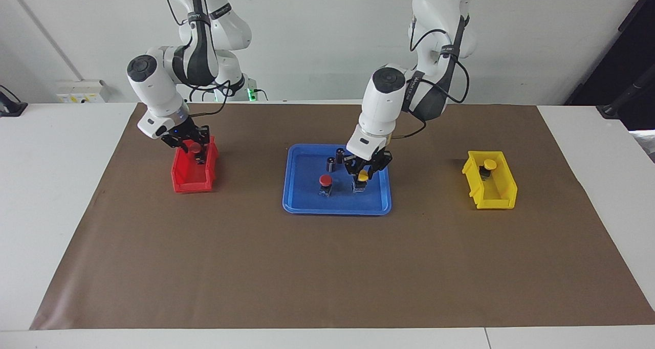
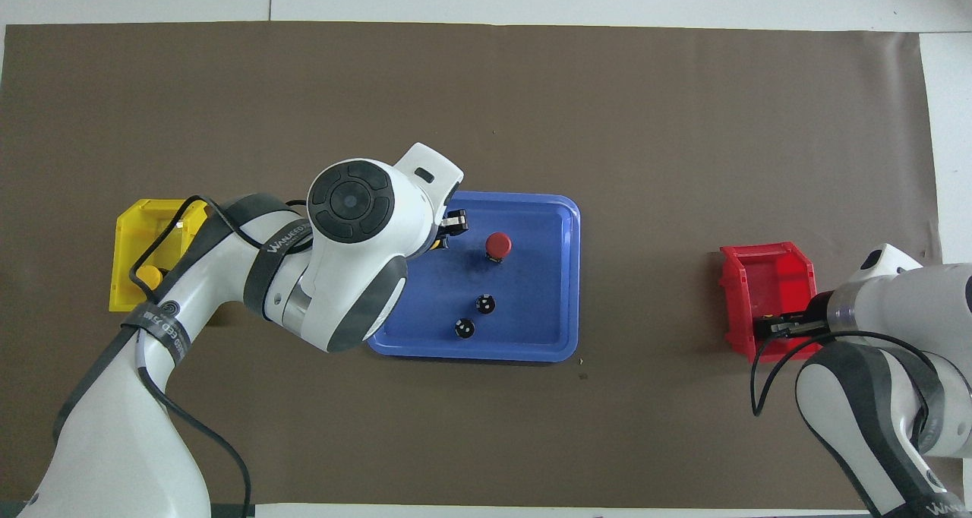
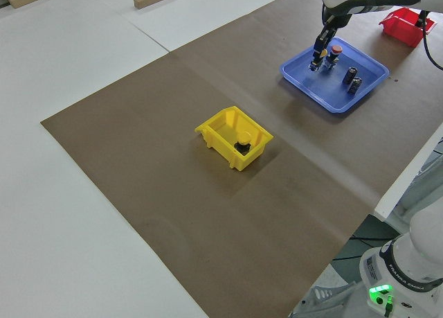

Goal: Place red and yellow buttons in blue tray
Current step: 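Place the yellow button in the tray while the right gripper grasps red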

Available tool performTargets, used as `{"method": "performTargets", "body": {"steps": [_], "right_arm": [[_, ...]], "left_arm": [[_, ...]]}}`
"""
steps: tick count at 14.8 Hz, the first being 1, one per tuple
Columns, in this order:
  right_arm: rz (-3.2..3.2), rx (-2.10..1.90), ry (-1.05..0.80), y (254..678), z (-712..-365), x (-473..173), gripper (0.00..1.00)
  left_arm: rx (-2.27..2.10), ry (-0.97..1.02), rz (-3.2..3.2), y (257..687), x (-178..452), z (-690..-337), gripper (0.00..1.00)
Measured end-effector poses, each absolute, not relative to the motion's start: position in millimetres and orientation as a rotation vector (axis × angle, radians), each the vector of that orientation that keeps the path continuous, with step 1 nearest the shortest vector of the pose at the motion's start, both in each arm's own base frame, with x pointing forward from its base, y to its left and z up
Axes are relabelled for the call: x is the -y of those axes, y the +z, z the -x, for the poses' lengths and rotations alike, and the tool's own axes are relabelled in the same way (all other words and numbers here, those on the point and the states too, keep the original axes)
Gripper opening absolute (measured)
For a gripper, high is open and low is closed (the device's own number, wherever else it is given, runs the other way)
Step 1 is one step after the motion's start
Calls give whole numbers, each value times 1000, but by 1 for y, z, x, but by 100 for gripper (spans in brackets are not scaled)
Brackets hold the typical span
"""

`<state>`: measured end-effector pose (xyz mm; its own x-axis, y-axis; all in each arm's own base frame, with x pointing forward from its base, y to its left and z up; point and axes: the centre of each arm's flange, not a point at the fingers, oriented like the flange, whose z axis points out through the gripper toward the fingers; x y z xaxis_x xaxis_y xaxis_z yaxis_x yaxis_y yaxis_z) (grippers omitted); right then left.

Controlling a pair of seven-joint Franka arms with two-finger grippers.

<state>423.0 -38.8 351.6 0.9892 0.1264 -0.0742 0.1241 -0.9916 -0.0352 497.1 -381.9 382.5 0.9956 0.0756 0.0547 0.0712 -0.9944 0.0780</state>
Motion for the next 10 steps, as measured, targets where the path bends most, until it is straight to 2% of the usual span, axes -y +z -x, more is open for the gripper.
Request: {"method": "performTargets", "body": {"steps": [4,7,9,10], "right_arm": [[3099,209,124,350,-421,44,57],[3099,208,128,349,-420,45,55],[3099,208,129,349,-420,45,44],[3099,208,129,349,-420,44,44]], "left_arm": [[-97,66,-3076,359,392,-494,41],[-94,72,-3073,360,393,-494,41],[-93,71,-3074,360,394,-494,56],[-93,67,-3076,360,394,-494,67]]}}
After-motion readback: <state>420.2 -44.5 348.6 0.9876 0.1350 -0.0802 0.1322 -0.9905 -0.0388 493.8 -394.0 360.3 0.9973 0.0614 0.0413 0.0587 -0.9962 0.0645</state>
